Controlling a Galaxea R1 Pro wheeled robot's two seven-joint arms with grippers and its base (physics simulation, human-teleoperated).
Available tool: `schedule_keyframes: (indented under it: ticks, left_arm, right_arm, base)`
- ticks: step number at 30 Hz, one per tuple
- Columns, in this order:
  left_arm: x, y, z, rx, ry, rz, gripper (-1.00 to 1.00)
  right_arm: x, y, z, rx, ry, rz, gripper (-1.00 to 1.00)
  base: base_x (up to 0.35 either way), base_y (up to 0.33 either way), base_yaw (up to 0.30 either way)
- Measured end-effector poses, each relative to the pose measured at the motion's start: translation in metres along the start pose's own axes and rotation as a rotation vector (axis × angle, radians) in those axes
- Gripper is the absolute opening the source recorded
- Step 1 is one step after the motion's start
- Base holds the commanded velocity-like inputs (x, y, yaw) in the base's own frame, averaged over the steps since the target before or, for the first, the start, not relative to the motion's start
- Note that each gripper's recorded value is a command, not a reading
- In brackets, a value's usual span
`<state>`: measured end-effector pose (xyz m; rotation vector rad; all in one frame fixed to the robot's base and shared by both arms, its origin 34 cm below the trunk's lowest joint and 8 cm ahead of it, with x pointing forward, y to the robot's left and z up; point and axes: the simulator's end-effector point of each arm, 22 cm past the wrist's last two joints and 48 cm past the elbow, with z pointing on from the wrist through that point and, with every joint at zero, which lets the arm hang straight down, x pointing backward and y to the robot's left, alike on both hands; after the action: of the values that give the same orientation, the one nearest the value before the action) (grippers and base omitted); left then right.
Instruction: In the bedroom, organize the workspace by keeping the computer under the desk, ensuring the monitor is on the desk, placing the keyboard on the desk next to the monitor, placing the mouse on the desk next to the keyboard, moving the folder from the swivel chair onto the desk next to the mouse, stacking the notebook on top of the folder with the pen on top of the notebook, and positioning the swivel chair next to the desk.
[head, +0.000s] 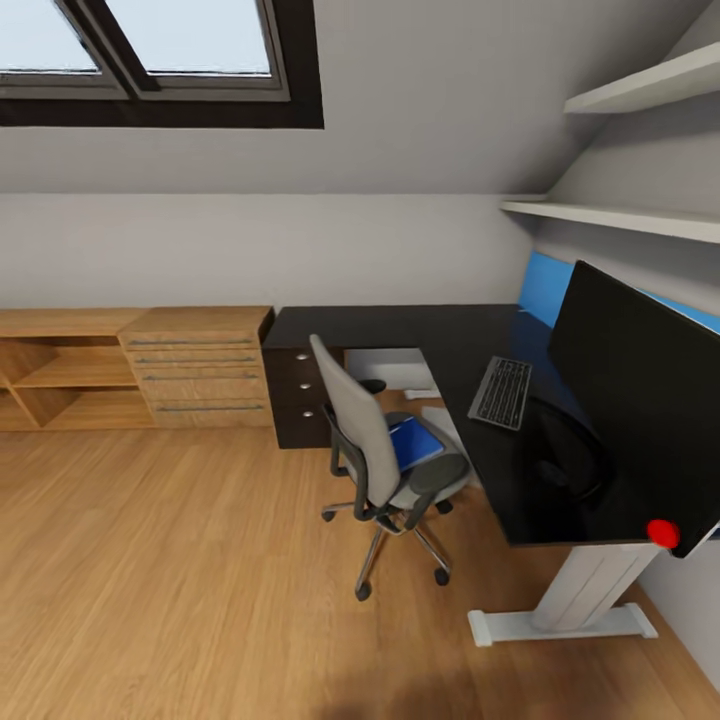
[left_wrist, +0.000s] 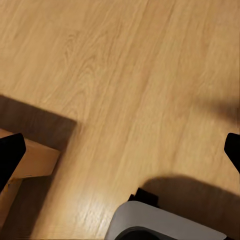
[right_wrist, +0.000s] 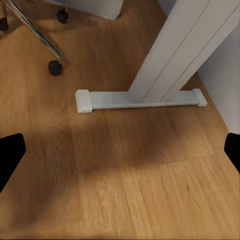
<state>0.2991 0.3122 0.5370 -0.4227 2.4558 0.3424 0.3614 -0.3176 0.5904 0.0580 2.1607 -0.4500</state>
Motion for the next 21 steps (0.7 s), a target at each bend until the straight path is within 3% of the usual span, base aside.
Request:
schedule_keyframes:
  ticks: [5,13,21]
  left_arm:
    - [0.004,0.0,0.006,-0.001,-0.001,0.0,1.0]
    - [0.011,-0.001,0.017,-0.002,-0.002,0.001,1.0]
    - [0.017,0.002,0.027,-0.026,-0.011,-0.006,1.0]
  right_arm:
    - [0.006,0.002,0.004,0.001,0.0,0.001,1.0]
    - [0.016,0.007,0.011,-0.008,0.001,-0.001,1.0]
    - [0.028,0.022,0.02,-0.1,0.0,-0.015,1.0]
  base:
    - [0.015,0.265,0.0]
    - [0.003,0.033,0.0]
    - [0.0,0.002,0.0]
